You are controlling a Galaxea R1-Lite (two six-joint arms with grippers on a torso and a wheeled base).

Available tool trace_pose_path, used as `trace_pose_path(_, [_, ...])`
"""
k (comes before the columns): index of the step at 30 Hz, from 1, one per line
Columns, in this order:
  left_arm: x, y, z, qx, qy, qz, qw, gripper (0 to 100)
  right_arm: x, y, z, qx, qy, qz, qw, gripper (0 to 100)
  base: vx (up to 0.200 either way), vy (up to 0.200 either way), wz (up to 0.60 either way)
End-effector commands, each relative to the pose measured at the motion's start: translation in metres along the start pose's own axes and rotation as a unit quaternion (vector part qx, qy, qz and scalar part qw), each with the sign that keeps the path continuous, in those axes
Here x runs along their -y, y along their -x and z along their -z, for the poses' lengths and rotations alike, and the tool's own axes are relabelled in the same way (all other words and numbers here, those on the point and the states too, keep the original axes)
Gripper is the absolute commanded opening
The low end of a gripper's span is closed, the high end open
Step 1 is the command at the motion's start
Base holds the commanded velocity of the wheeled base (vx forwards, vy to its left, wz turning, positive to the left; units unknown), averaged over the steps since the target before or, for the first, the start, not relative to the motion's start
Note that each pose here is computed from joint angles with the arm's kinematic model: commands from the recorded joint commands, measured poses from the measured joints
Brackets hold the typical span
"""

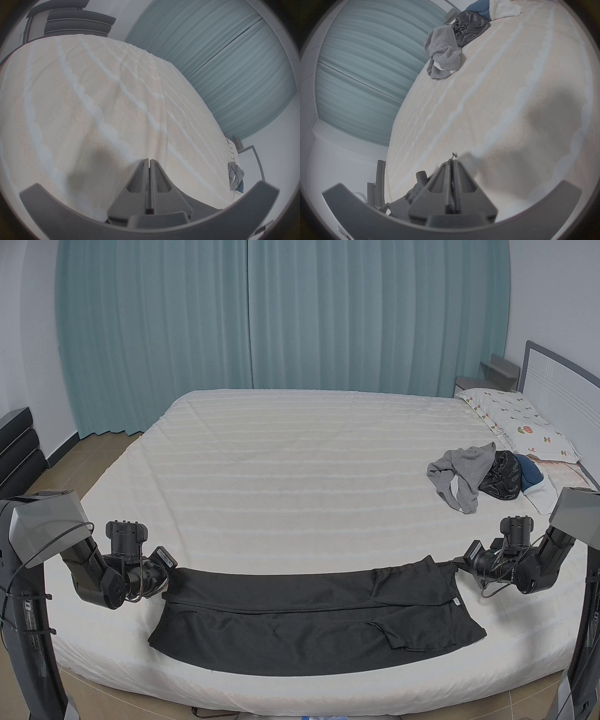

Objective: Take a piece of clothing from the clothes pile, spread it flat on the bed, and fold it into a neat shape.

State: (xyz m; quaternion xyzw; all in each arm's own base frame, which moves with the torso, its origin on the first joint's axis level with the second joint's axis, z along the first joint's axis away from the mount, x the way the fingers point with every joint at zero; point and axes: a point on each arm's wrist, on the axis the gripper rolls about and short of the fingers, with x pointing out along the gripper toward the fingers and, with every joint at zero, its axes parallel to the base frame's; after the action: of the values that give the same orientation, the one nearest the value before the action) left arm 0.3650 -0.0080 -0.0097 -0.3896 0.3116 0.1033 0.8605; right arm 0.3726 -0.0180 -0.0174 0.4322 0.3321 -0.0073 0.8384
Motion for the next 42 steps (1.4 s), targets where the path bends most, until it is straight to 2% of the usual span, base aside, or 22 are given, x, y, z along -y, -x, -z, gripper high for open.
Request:
trace_pose_path(1, [0.000, 0.001, 0.000, -0.003, 0.002, 0.000, 1.0000, 0, 0.000, 0.000, 0.000, 0.000, 0.000, 0.000, 1.0000, 100, 0.000, 0.000, 0.00])
trace_pose_path(2, [0.000, 0.001, 0.001, -0.003, 0.001, 0.001, 1.0000, 0, 0.000, 0.001, 0.000, 0.001, 0.000, -0.001, 1.0000, 100, 0.000, 0.000, 0.00])
trace_pose_path(3, [0.000, 0.001, 0.001, -0.002, 0.000, 0.001, 1.0000, 100, -0.001, 0.003, -0.001, 0.003, -0.001, -0.004, 1.0000, 100, 0.000, 0.000, 0.00])
trace_pose_path(9, [0.000, 0.003, 0.000, 0.000, 0.001, 0.002, 1.0000, 100, -0.001, 0.011, -0.003, 0.013, -0.015, -0.008, 0.9998, 100, 0.000, 0.000, 0.00])
trace_pose_path(15, [0.003, 0.016, -0.012, 0.018, 0.007, 0.008, 0.9998, 100, 0.000, 0.014, -0.003, 0.013, -0.020, -0.007, 0.9997, 100, 0.000, 0.000, 0.00])
trace_pose_path(21, [0.002, 0.024, -0.011, 0.014, 0.007, 0.012, 0.9998, 100, 0.000, 0.019, 0.000, 0.009, -0.021, -0.004, 0.9997, 100, 0.000, 0.000, 0.00])
trace_pose_path(27, [0.001, 0.025, -0.009, 0.010, 0.006, 0.009, 0.9999, 100, 0.000, 0.024, 0.001, 0.008, -0.024, -0.004, 0.9997, 100, -0.200, 0.000, 0.00])
trace_pose_path(42, [-0.001, 0.034, -0.004, 0.003, 0.005, 0.007, 1.0000, 100, 0.001, 0.024, 0.002, 0.006, -0.024, -0.002, 0.9997, 100, 0.000, 0.000, 0.00])
